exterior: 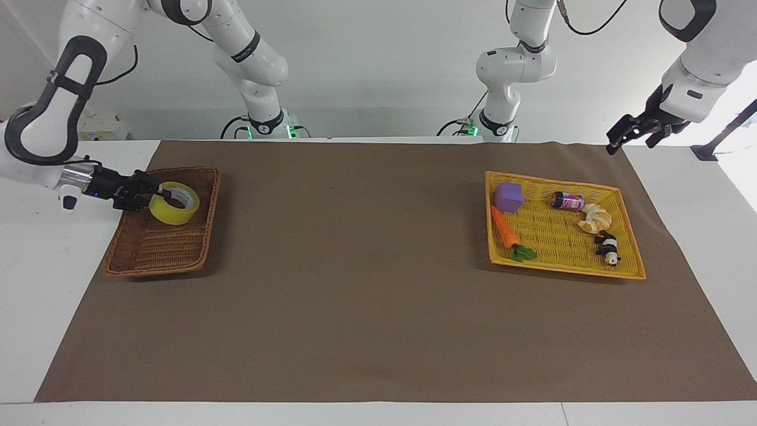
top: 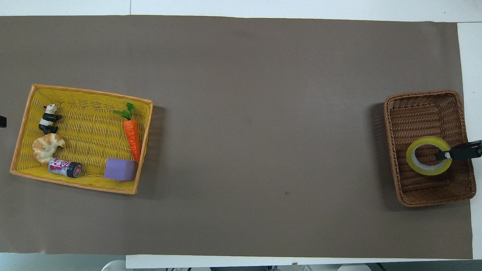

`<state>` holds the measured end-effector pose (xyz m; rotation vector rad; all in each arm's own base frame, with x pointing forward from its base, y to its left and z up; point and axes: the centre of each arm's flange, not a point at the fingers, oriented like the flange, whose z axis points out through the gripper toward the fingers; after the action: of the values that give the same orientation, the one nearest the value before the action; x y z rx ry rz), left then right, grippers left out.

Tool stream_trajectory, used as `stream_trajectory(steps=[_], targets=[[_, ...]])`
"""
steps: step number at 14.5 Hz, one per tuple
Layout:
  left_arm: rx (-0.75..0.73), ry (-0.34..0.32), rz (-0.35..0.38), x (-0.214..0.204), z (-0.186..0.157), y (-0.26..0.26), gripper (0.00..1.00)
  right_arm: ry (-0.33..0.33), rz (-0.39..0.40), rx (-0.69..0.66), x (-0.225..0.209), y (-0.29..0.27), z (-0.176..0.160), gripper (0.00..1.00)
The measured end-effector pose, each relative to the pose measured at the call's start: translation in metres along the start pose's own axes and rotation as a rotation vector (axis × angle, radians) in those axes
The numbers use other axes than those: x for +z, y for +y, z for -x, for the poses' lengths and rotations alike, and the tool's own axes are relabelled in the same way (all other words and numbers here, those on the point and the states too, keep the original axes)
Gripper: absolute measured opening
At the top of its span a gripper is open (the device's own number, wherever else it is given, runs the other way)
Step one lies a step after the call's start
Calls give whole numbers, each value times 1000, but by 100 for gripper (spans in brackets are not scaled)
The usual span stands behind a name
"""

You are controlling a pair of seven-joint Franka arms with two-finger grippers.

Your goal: Move tape to another basket

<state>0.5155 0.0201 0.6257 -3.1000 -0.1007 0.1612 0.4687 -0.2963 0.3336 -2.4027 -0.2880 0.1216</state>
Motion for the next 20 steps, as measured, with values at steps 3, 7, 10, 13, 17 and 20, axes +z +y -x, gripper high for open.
stream_trajectory(steps=[3,7,10,13,17,20], targets=[[7,0,0,0,0,2,100,-4,20,-11,2,0,-4,53],[21,0,-2,0,0,8,100,-16,11,-33,14,6,-4,53],[39,0,-3,0,1,16,100,-13,17,-42,16,12,-4,52],[51,3,-2,-1,0,20,100,0,45,-49,10,12,-7,80],[66,6,23,-4,0,11,100,-35,196,-131,-25,-25,-28,100],[93,16,39,-9,1,19,100,-53,330,-168,-48,-99,-57,100]])
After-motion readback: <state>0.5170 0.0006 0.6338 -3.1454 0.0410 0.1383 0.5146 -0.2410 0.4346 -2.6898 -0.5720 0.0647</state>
